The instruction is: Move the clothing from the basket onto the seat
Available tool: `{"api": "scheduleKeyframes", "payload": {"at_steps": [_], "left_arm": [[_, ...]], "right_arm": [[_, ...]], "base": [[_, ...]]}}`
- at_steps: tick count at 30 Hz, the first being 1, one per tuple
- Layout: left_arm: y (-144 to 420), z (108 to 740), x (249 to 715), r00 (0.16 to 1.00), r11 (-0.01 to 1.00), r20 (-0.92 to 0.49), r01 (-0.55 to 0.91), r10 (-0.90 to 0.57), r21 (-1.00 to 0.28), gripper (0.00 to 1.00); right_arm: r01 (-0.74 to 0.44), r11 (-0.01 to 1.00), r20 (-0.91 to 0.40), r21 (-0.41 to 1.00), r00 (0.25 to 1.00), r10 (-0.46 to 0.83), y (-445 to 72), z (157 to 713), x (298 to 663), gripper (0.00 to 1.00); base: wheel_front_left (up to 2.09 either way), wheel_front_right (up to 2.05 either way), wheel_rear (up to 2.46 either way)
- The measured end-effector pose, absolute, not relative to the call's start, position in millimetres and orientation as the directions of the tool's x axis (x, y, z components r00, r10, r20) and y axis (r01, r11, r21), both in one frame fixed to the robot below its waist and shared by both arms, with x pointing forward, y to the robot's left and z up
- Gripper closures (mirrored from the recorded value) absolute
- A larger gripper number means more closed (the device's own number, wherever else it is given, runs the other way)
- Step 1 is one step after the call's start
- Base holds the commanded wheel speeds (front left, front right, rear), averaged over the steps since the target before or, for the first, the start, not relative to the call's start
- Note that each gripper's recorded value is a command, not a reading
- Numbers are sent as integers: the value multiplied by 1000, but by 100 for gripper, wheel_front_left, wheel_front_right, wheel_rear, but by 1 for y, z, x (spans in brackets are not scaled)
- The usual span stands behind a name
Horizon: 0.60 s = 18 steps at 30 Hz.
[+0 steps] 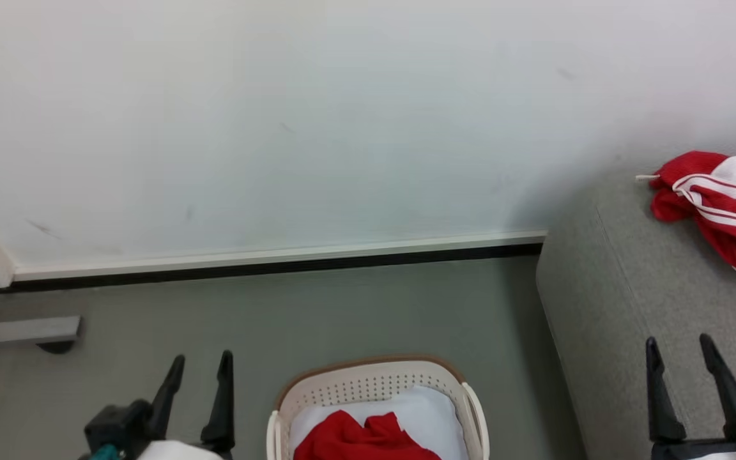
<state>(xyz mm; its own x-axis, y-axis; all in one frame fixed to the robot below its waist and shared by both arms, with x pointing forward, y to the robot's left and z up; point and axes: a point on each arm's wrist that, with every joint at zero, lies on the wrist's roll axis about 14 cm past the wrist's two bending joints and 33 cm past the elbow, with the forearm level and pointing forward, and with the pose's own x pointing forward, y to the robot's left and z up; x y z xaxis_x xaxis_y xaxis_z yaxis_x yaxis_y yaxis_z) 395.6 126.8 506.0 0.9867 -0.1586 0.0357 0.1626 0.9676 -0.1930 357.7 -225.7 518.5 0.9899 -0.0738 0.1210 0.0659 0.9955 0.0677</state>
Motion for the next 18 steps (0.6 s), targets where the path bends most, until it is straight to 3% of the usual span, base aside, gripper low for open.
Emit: {"api": "scheduleKeyframes", "payload": {"at_steps": [5, 18], "left_arm": [[156, 503, 373, 997, 981, 40, 76, -70, -178, 0], [164, 511, 364, 995, 982, 86, 67, -53, -177, 0]], "right_arm": [[-39, 992, 123, 120, 992, 24, -188, 517, 350, 0], [-73, 986, 125, 148, 991, 55, -177, 517, 349, 0]], "base": [[0, 0, 0], [0, 0, 0]]}}
